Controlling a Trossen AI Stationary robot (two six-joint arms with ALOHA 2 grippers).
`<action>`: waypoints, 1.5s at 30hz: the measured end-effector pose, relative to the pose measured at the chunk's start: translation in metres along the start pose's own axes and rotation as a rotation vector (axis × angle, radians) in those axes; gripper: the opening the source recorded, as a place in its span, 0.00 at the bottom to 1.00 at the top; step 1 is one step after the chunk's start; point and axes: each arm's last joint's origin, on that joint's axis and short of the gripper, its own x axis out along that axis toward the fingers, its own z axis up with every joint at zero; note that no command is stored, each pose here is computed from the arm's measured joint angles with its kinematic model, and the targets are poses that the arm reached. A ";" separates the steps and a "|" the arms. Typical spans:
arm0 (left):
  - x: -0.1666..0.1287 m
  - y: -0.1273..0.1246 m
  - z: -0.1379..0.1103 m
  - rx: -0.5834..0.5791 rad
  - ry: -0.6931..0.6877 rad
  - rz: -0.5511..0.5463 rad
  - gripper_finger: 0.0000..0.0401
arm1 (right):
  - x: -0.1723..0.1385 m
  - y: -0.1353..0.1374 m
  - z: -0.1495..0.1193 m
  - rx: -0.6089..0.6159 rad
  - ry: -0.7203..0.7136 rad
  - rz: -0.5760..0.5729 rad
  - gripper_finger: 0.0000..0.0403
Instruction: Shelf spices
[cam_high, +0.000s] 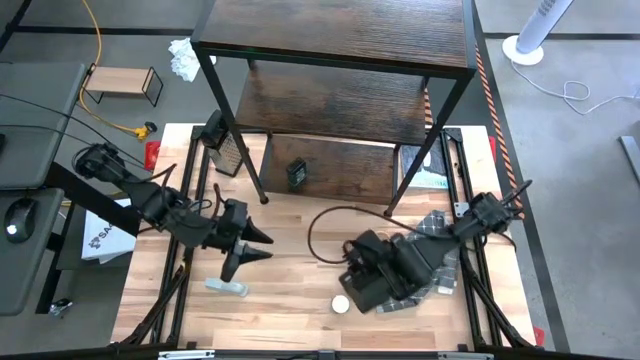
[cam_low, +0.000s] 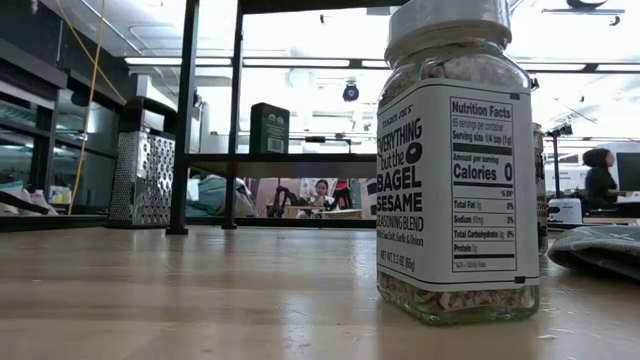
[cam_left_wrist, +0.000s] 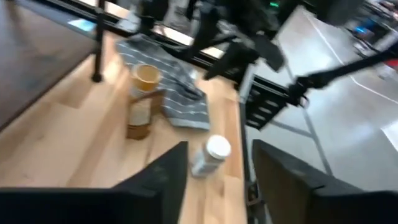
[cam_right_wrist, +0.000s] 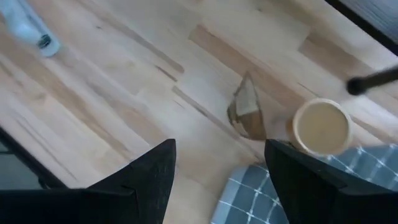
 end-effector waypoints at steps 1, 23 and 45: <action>0.000 -0.001 0.000 0.006 0.008 -0.017 0.48 | 0.002 0.001 0.004 -0.018 0.007 0.013 0.60; 0.009 0.022 0.008 -0.036 0.072 0.034 0.74 | 0.042 0.021 0.004 0.078 0.151 -0.008 0.60; 0.014 0.035 0.008 -0.134 0.141 0.064 0.74 | 0.103 0.079 -0.041 0.170 0.314 0.166 0.60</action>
